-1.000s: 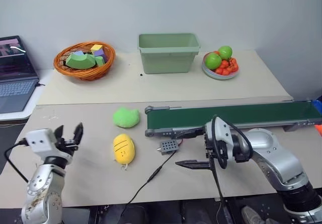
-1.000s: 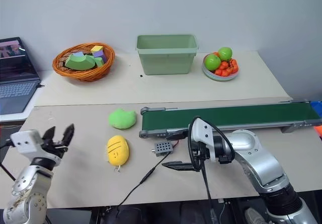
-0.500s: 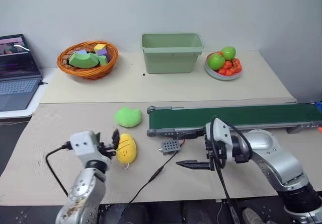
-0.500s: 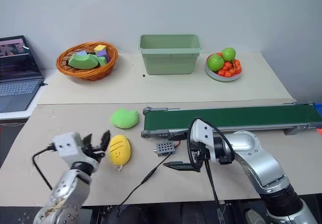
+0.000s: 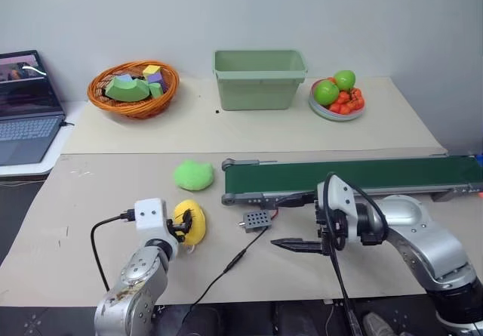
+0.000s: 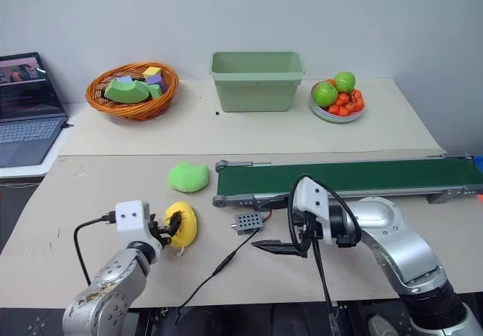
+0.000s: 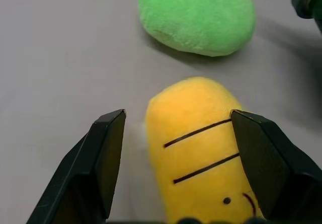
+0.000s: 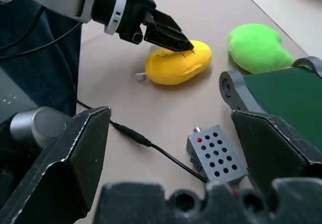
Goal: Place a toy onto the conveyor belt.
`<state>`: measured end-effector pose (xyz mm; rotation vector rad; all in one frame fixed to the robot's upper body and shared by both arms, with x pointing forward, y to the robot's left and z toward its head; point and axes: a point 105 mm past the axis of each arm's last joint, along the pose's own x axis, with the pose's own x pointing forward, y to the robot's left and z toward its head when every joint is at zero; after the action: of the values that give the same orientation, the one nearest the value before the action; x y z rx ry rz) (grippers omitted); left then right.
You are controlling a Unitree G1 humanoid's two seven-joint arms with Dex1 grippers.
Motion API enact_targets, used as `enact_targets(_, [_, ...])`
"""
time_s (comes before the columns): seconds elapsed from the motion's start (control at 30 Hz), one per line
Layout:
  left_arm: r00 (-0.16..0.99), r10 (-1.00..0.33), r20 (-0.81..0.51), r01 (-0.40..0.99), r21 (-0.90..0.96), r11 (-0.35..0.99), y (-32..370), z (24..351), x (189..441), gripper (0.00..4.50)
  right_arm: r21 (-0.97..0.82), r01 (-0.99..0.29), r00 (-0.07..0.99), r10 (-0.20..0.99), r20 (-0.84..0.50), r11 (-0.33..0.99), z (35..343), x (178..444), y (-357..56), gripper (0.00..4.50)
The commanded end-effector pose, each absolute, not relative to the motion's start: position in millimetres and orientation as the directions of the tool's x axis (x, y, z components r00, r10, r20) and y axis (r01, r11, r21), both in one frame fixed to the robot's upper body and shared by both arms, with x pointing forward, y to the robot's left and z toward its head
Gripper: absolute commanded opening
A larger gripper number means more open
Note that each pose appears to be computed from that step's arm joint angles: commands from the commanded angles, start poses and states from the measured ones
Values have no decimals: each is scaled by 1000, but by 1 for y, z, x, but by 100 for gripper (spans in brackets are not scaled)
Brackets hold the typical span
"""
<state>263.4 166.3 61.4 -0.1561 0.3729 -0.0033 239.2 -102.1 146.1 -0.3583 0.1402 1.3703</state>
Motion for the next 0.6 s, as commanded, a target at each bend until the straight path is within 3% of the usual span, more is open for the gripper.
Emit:
enact_targets(0.03, [923,-58,-381,-11,-177,984,165,58,265,355,-204,-966,212,939,-272,159,158,235,-101,450])
enact_targets(0.37, [890,12,-455,-108,-184,977,178,45,263,355,-213,-961,230,941,-250,178,160,238,-101,450])
enact_targets(0.47, [892,3,-453,-100,-192,976,178,45,264,274,-217,-959,233,941,-246,181,161,240,-100,450])
enact_targets(0.6, [887,-3,-462,-91,-181,979,177,44,264,119,-220,-958,235,942,-241,183,162,240,-100,450])
